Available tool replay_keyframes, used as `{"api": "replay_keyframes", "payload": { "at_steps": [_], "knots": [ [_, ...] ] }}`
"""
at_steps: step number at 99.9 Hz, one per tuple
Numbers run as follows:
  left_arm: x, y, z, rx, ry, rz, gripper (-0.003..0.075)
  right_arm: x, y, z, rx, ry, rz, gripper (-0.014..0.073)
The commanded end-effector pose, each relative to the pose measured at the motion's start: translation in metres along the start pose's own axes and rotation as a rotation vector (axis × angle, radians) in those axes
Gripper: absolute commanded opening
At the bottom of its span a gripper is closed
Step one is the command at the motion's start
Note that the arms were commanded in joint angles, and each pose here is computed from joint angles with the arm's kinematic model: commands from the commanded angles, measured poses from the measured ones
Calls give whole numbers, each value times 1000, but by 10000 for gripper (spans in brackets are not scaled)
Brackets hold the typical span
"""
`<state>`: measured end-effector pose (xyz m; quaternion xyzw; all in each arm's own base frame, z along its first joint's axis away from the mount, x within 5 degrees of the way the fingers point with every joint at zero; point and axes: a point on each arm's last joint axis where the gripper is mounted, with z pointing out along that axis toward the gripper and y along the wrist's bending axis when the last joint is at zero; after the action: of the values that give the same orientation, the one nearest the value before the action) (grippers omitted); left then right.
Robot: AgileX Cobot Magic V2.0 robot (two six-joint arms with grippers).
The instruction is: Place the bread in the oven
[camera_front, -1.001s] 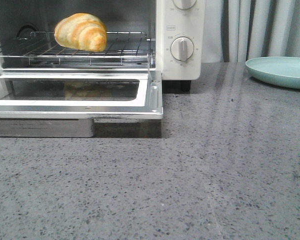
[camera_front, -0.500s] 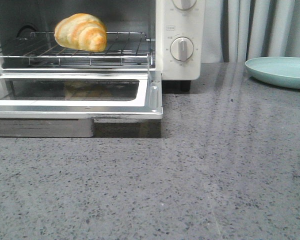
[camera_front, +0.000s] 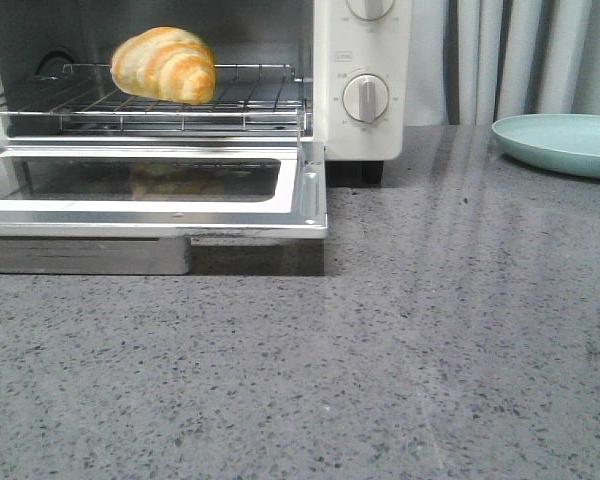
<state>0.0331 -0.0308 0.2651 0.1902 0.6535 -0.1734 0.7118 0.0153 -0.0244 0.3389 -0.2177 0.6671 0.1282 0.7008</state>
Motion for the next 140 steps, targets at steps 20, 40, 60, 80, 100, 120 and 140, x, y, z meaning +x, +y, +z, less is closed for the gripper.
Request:
{"api": "replay_keyframes", "payload": {
  "at_steps": [20,40,60,80,100,120,140],
  "knots": [
    [11,30,1,-401,-127,253,-22,-13,-1,-1,5,-85,-32,-69],
    [52,32,0,-465,-40,283,-22,-13,-1,-1,5,-85,-32,-69],
    [80,32,-2,-476,228,-10,-22,-13,-1,-1,7,-85,-35,-69],
    [85,31,-3,-486,265,-55,-22,-13,-1,-1,7,-85,-35,-69],
    [85,31,-3,-486,265,-55,-21,-13,-1,-1,7,-85,-35,-69],
    [85,31,-3,-486,265,-55,-21,-13,-1,-1,7,-85,-35,-69],
    [85,31,-3,-486,265,-55,-21,-13,-1,-1,7,-85,-35,-69]
  ]
}}
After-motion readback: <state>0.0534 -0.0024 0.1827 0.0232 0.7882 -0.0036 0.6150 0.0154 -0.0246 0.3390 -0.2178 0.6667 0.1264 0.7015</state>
